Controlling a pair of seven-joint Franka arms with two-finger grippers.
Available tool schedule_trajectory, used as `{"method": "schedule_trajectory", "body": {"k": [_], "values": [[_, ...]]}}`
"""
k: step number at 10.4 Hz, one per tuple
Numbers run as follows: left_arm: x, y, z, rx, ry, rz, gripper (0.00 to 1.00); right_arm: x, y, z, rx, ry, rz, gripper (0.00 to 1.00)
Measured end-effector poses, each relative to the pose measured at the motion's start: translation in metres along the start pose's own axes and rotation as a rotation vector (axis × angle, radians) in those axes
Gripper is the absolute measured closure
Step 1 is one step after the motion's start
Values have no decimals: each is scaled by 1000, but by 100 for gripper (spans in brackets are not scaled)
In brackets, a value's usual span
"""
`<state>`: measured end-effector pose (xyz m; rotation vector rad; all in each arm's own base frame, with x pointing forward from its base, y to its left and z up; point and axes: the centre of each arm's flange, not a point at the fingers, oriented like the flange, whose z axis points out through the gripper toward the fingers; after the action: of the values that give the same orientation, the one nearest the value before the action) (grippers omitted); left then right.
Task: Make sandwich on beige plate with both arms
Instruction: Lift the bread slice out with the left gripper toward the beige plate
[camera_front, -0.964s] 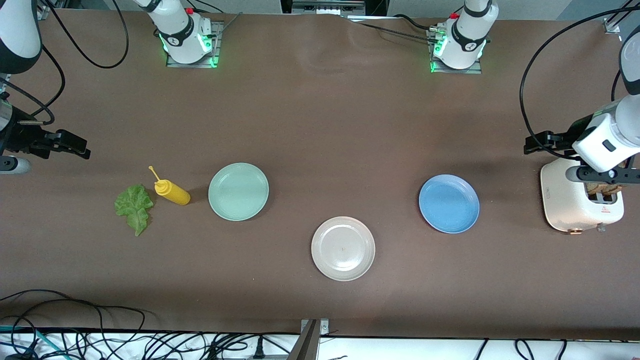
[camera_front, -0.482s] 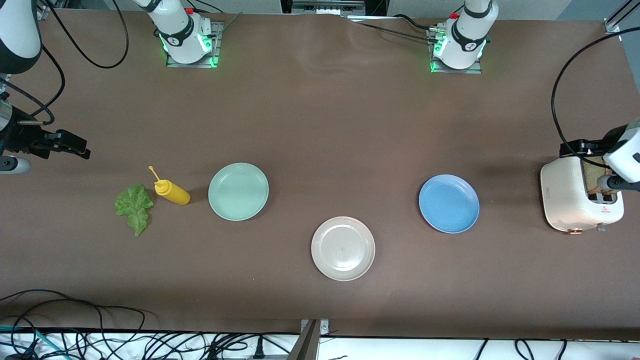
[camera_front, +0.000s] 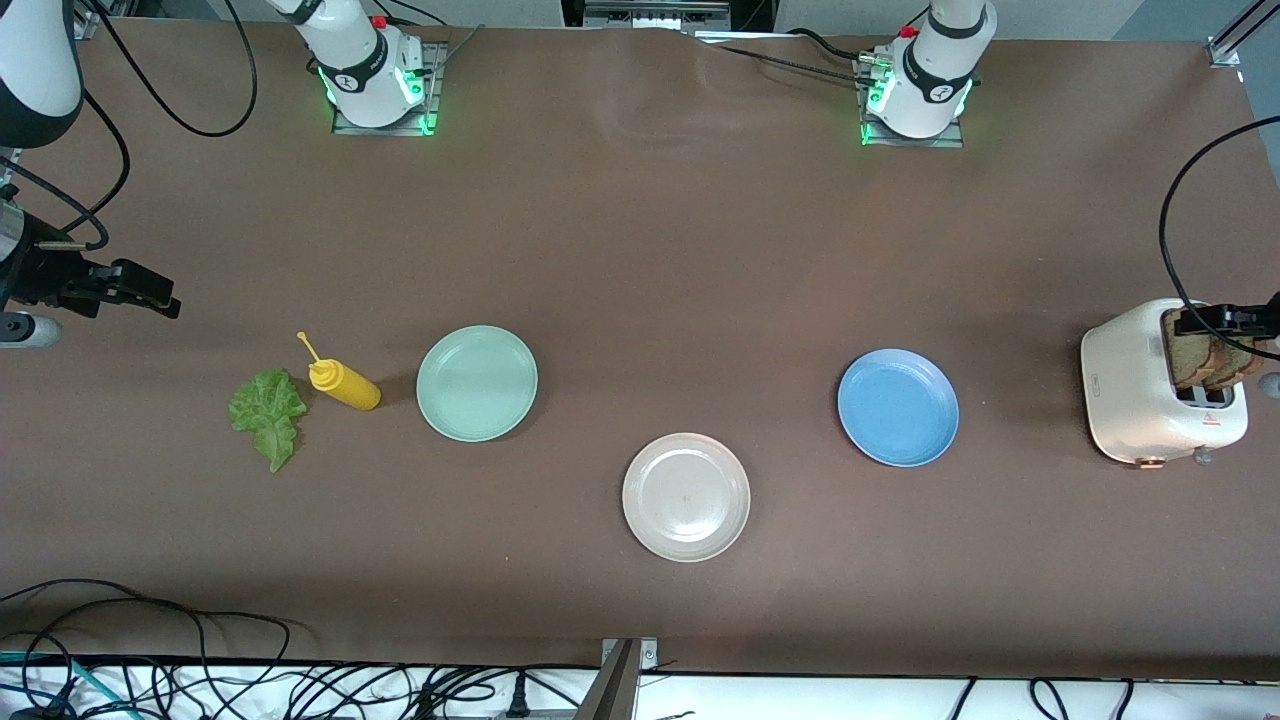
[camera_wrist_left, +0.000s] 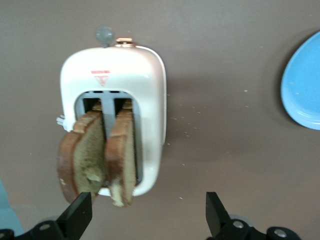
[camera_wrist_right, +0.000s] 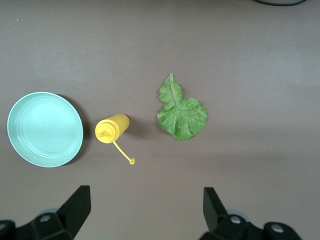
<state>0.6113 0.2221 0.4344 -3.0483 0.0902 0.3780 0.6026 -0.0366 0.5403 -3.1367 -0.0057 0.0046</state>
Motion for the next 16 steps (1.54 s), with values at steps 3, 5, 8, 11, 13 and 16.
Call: {"method": "schedule_trajectory", "body": {"k": [3, 5, 8, 11, 13, 16], "values": [[10, -30, 40, -7, -1, 44, 0, 0, 0, 0, 0, 0, 1, 0], [20, -20, 54, -15, -18, 66, 0, 0, 0, 0, 0, 0, 0, 0], [24, -15, 57, -18, -23, 77, 0, 0, 0, 0, 0, 0, 0, 0], [21, -18, 69, -35, -61, 85, 29, 0, 0, 0, 0, 0, 0, 0], [20, -25, 77, -44, -75, 103, 57, 0, 0, 0, 0, 0, 0, 0], [19, -28, 69, -36, -60, 116, 85, 0, 0, 0, 0, 0, 1, 0]]}}
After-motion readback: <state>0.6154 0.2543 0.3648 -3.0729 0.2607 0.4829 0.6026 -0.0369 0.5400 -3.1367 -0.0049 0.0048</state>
